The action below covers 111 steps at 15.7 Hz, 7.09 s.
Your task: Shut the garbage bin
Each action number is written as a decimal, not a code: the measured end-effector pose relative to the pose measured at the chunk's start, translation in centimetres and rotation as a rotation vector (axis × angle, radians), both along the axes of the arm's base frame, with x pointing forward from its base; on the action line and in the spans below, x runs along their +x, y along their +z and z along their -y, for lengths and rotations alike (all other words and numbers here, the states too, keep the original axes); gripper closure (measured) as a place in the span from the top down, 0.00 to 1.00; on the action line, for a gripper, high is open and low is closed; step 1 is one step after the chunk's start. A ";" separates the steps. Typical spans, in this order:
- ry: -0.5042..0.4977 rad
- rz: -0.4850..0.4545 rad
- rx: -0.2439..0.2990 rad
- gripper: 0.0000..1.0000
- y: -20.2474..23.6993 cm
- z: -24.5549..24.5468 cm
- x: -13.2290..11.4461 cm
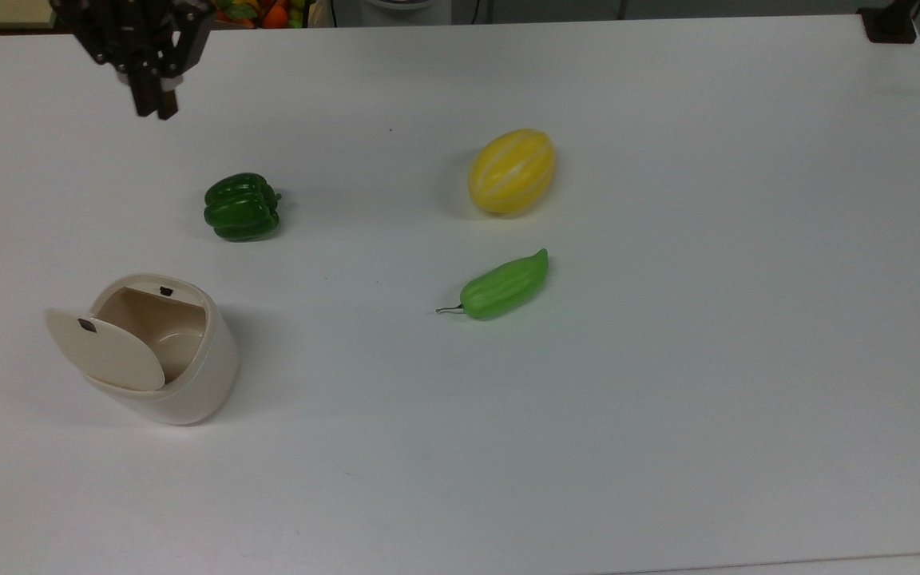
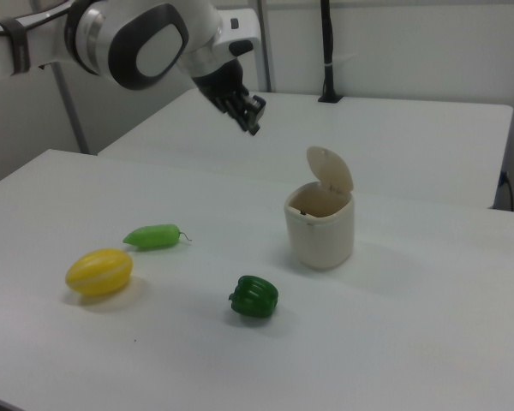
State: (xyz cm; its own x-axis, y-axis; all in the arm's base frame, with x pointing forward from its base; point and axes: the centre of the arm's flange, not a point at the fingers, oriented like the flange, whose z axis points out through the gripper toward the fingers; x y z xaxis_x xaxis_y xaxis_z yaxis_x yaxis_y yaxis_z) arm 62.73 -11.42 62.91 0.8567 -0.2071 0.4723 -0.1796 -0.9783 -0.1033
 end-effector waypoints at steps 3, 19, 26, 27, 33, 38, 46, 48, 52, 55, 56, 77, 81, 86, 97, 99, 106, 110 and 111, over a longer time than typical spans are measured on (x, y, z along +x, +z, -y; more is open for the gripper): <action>-0.056 0.115 -0.006 0.20 0.0 0.5 1.6; -0.190 0.420 -0.017 0.16 -3.5 1.9 7.5; -0.194 0.441 -0.033 0.16 -8.2 2.0 9.8; -0.195 0.435 -0.034 0.16 -8.7 2.1 10.1; -0.200 0.395 -0.041 0.16 -12.5 2.8 11.6; -0.205 0.392 -0.042 0.13 -12.9 3.1 11.9; -0.205 0.383 -0.041 0.01 -13.5 3.0 12.0; -0.204 0.354 -0.037 0.01 -14.0 3.0 12.0; -0.202 0.258 -0.021 0.01 -14.9 3.0 11.8; -0.197 0.166 -0.005 0.01 -15.5 2.8 11.5; -0.194 0.135 -0.001 0.01 -15.8 2.8 11.4; -0.156 -0.015 0.000 0.01 -19.8 2.4 10.7; -0.156 -0.016 0.000 0.01 -19.9 2.4 10.8; -0.156 -0.014 0.000 0.01 -19.9 2.4 10.8; -0.152 -0.178 0.079 0.03 -10.1 0.4 6.1; -0.124 -0.275 0.098 0.07 -8.4 -1.2 4.2; 0.035 -0.478 0.106 0.27 -5.0 -8.6 -1.2; 0.133 -0.530 0.080 0.64 -5.6 -12.2 -4.2; 0.143 -0.539 0.060 0.74 -5.8 -12.7 -4.7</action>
